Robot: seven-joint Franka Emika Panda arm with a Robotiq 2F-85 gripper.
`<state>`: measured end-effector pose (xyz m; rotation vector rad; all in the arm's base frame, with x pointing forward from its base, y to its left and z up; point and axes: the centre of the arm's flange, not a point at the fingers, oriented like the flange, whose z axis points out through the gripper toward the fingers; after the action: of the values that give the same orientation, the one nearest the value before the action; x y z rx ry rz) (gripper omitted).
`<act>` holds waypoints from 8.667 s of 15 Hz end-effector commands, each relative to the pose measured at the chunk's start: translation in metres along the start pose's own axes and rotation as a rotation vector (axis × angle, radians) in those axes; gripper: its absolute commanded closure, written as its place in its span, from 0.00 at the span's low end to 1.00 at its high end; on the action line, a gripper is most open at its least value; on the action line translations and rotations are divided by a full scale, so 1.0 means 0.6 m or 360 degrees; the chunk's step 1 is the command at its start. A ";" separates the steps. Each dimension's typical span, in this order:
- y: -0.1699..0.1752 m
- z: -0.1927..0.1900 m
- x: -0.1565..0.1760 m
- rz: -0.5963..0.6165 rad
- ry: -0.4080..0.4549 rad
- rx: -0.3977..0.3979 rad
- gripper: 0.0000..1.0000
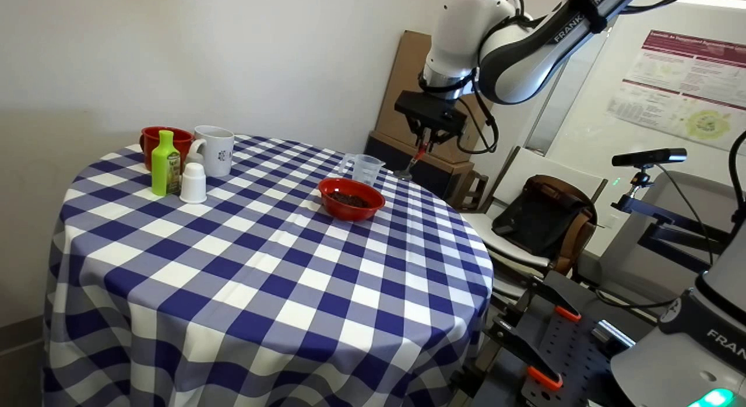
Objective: Use the spoon to place contents from the red bowl into the clear jug.
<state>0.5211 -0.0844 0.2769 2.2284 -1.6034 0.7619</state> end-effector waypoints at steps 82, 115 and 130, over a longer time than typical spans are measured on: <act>-0.121 0.137 -0.099 0.0021 0.0242 -0.0191 0.95; -0.154 0.081 0.106 0.0168 0.0058 -0.0188 0.95; -0.222 0.104 0.217 0.0269 -0.0004 -0.0202 0.95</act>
<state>0.6594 -0.1568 0.3027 2.0226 -1.8113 0.6965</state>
